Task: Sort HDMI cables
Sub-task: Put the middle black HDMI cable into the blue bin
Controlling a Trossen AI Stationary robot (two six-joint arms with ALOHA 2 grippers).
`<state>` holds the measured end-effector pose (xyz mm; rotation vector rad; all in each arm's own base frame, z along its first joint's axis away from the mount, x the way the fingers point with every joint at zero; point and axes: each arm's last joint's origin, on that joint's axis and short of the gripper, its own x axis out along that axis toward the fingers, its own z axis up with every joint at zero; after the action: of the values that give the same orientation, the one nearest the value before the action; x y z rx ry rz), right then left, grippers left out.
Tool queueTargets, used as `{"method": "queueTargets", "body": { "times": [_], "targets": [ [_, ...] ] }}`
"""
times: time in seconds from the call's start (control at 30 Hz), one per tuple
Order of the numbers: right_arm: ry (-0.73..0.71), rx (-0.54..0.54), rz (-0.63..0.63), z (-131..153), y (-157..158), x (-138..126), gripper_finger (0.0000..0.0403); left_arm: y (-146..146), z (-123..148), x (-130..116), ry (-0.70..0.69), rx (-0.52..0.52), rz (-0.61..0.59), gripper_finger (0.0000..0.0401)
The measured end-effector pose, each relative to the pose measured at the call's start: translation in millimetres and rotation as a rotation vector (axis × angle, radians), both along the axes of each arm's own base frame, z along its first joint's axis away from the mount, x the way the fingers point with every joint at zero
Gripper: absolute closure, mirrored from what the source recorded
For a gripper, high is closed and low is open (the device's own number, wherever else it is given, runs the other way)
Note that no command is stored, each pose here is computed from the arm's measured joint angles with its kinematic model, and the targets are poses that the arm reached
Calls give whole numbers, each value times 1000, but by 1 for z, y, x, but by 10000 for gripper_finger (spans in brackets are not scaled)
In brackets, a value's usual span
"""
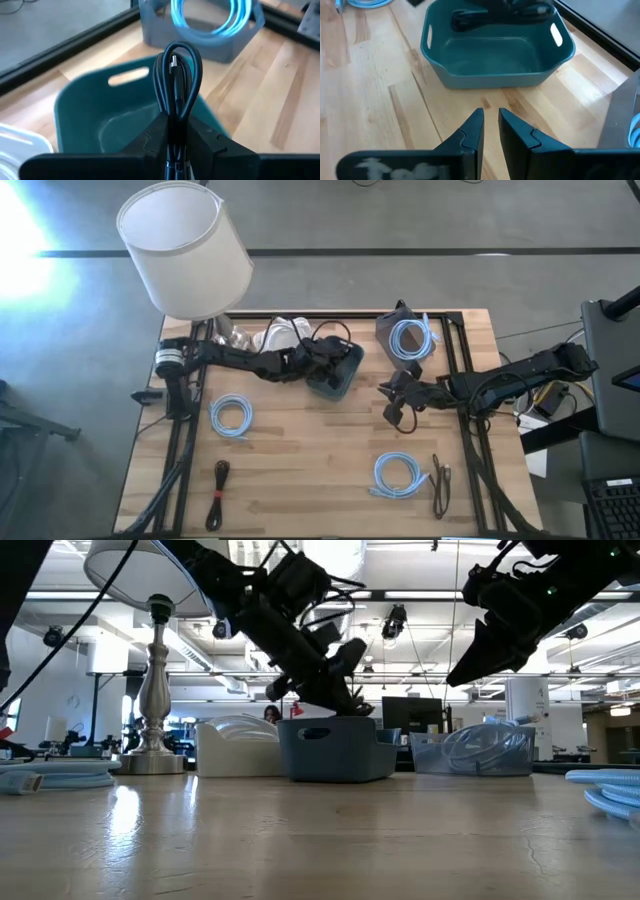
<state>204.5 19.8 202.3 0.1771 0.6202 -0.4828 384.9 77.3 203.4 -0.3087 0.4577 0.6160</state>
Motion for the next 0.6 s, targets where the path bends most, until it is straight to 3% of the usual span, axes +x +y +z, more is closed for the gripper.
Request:
{"method": "queueTargets", "body": {
  "times": [0.6],
  "targets": [
    [0,-8,7,0,0,0,351,0,-18,-1,54,-61,38,339]
  ]
}}
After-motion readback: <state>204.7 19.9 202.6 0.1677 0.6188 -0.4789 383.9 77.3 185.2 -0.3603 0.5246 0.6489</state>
